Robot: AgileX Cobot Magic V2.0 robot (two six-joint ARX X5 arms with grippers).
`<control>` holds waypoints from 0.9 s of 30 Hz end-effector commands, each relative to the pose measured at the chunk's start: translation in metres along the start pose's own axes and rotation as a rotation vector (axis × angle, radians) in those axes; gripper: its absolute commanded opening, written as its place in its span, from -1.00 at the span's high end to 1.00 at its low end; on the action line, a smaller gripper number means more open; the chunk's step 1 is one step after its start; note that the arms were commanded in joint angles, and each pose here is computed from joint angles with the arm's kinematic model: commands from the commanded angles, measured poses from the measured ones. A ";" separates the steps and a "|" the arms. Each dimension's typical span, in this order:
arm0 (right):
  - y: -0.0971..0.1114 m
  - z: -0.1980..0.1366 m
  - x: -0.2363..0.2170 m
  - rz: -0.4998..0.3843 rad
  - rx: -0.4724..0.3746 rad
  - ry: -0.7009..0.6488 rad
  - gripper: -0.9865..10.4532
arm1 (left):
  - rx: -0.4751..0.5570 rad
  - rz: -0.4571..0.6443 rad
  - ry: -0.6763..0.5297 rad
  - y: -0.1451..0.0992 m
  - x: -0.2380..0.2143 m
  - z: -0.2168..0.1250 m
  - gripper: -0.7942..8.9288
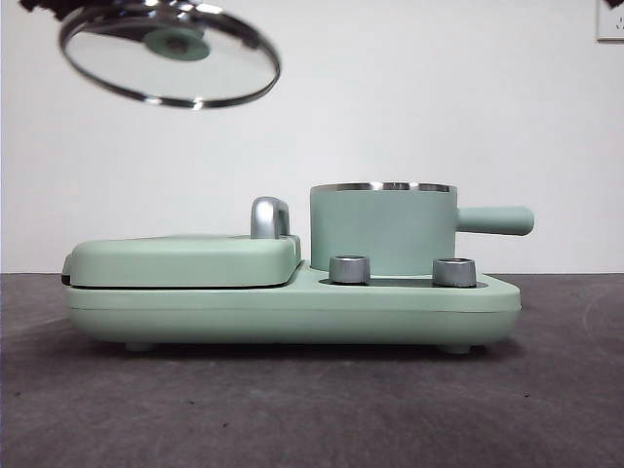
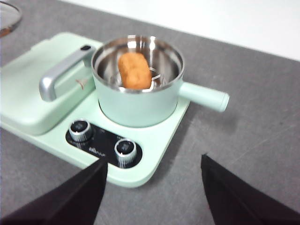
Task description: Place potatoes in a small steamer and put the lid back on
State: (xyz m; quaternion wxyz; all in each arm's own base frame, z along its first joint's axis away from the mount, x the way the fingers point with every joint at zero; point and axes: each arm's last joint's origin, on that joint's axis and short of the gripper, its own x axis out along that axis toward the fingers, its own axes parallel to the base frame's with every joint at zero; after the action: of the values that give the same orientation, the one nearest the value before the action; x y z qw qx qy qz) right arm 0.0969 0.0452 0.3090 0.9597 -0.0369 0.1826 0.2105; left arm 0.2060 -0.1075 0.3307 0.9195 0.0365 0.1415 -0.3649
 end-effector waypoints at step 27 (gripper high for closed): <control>-0.001 0.002 -0.002 -0.049 0.001 -0.017 0.29 | 0.094 -0.111 -0.190 0.003 0.159 0.025 0.81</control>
State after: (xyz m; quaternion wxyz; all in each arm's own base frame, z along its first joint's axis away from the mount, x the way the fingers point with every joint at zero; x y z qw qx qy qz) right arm 0.0951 0.0428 0.3102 0.9659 -0.0400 0.1749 0.1866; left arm 0.3208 -0.2074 0.2999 0.9054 0.0358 0.0607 -0.4187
